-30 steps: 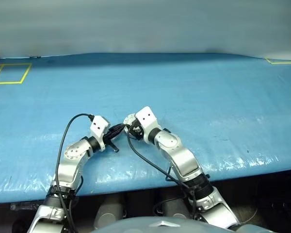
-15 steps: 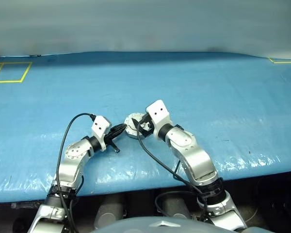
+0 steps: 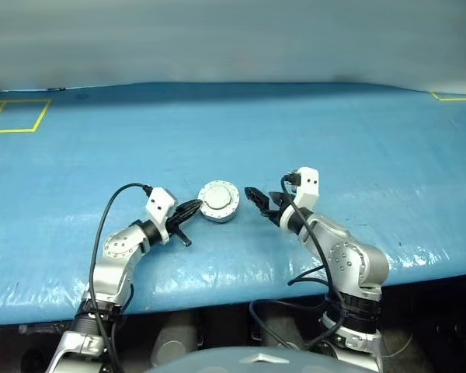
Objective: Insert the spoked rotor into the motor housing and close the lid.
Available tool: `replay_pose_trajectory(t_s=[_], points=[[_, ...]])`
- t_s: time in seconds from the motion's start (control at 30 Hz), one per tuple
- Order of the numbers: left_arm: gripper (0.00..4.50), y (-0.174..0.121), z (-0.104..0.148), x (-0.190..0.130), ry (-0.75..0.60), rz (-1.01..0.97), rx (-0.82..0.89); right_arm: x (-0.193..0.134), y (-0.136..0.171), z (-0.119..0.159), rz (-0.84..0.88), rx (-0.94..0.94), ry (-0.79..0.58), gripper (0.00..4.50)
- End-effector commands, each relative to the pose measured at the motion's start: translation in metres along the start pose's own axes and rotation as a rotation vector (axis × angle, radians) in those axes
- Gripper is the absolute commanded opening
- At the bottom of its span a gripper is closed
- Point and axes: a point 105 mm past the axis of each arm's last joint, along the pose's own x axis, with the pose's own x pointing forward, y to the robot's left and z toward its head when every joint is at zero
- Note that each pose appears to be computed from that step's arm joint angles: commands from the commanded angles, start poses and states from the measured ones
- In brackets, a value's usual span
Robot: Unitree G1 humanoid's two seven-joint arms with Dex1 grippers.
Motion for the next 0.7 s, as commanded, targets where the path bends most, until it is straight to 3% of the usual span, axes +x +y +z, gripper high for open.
replay_pose_trajectory(t_s=[0.03,0.37,0.7], points=[[0.0,-0.007,-0.008,-0.001,0.03,-0.016,-0.008,0.009,0.03,-0.019,0.129,0.171,0.031,4.48],[0.0,-0.006,-0.009,-0.004,0.033,-0.011,-0.001,0.016,0.043,-0.026,0.302,0.377,0.044,4.48],[0.0,-0.004,-0.008,-0.005,0.034,-0.006,0.008,0.025,0.051,-0.035,0.361,0.422,0.086,4.48]])
